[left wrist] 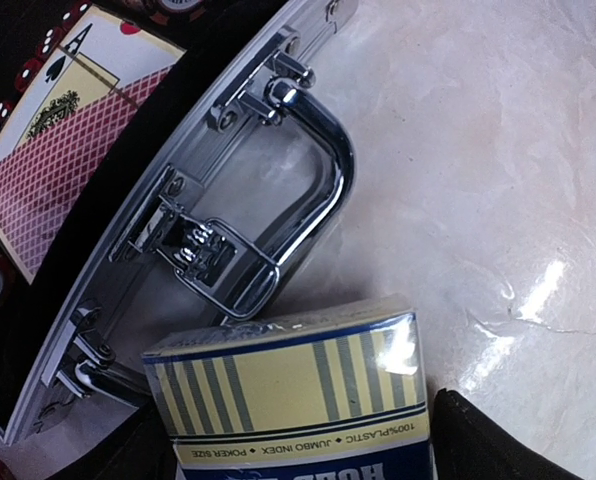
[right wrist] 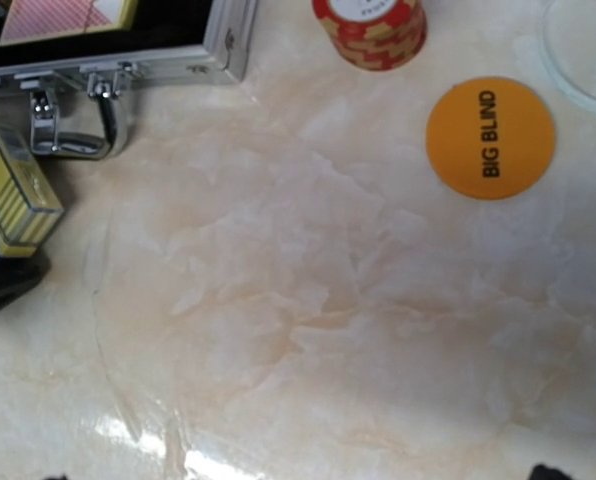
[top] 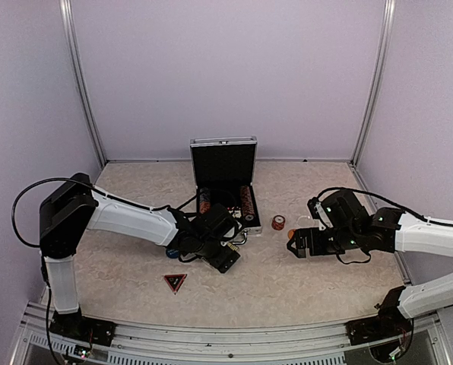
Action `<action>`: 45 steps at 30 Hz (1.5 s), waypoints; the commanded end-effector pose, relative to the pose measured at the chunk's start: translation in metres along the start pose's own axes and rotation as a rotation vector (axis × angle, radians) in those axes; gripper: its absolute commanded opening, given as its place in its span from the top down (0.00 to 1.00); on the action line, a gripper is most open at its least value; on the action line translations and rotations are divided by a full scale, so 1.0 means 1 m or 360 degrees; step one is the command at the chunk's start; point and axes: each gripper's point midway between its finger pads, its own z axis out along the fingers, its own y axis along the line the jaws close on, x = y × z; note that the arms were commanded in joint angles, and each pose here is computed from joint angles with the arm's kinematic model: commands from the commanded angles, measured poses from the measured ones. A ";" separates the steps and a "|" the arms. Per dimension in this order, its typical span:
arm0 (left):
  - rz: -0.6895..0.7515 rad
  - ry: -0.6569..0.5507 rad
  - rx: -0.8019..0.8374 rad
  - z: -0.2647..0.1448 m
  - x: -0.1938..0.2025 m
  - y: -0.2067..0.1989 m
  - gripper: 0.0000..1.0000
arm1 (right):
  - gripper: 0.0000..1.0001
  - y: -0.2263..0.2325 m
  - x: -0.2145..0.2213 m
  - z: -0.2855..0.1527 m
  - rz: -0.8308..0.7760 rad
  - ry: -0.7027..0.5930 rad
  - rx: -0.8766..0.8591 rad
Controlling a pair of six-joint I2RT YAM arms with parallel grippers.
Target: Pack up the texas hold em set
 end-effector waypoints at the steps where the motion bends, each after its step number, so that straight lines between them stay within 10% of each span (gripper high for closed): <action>1: -0.0069 0.0037 0.0061 0.009 0.011 0.005 0.18 | 0.00 -0.003 0.000 0.000 0.0009 -0.0009 0.0004; 16: -0.0139 -0.0173 0.0190 -0.027 -0.025 0.001 0.29 | 0.00 0.006 -0.006 0.000 -0.0040 -0.0037 -0.0061; 33: -0.0130 -0.1043 0.0865 -0.183 -0.117 -0.052 0.28 | 0.00 0.125 -0.039 -0.080 -0.0472 -0.0544 -0.1153; 45: -0.0118 -0.1335 0.1223 -0.248 -0.132 -0.083 0.28 | 0.00 0.173 -0.027 -0.096 -0.0777 -0.0757 -0.1375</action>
